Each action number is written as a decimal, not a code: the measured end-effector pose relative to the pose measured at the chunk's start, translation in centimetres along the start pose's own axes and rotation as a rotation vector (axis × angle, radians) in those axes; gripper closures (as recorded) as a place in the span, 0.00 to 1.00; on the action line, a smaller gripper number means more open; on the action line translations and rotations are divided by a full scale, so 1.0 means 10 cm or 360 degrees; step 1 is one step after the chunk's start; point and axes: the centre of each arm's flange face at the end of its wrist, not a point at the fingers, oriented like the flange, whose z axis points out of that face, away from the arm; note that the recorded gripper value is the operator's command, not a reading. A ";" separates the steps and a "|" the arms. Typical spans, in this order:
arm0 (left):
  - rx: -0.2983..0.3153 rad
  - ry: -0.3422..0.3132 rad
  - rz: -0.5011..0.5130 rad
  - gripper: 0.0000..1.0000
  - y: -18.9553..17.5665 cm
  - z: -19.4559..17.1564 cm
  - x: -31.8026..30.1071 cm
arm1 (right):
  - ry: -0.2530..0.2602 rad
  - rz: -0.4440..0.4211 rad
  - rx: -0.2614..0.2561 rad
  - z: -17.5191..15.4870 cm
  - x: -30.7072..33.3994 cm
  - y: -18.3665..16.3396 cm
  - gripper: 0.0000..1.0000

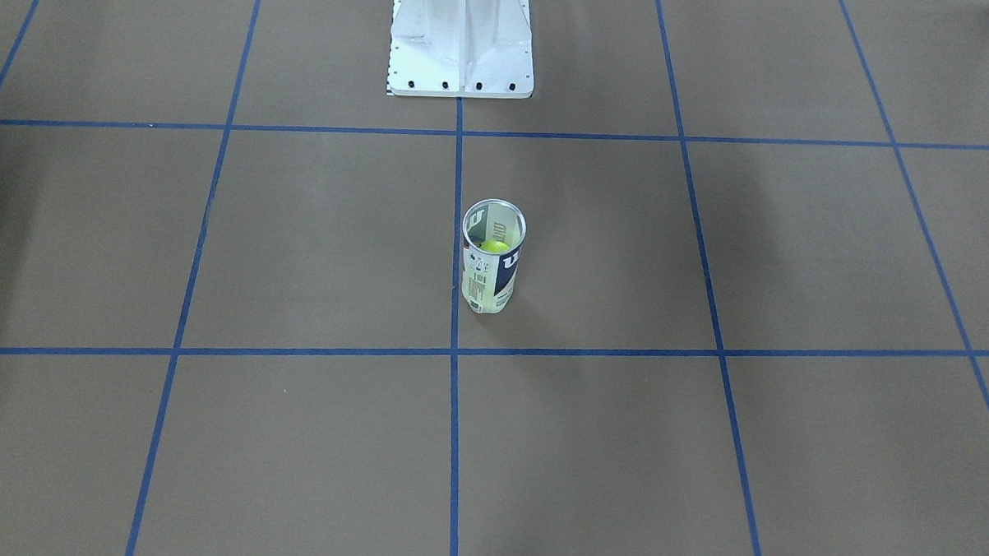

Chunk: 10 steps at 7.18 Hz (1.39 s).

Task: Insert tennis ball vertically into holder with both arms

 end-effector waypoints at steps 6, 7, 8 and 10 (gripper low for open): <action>-0.0061 0.0147 -0.0137 0.00 0.96 0.30 -0.53 | 0.0179 0.0010 0.0075 0.33 0.37 0.71 0.00; -0.0049 0.0227 -0.0330 0.00 0.95 0.31 -0.48 | 0.0130 0.0113 0.0095 0.32 0.35 0.74 0.00; -0.0052 0.0293 -0.0548 0.00 0.95 0.33 -0.43 | 0.0097 0.0184 0.0114 0.30 0.35 0.75 0.01; -0.0076 0.0338 -0.0756 0.00 1.00 0.36 -0.39 | 0.0029 0.0267 0.0172 0.14 0.37 0.81 0.00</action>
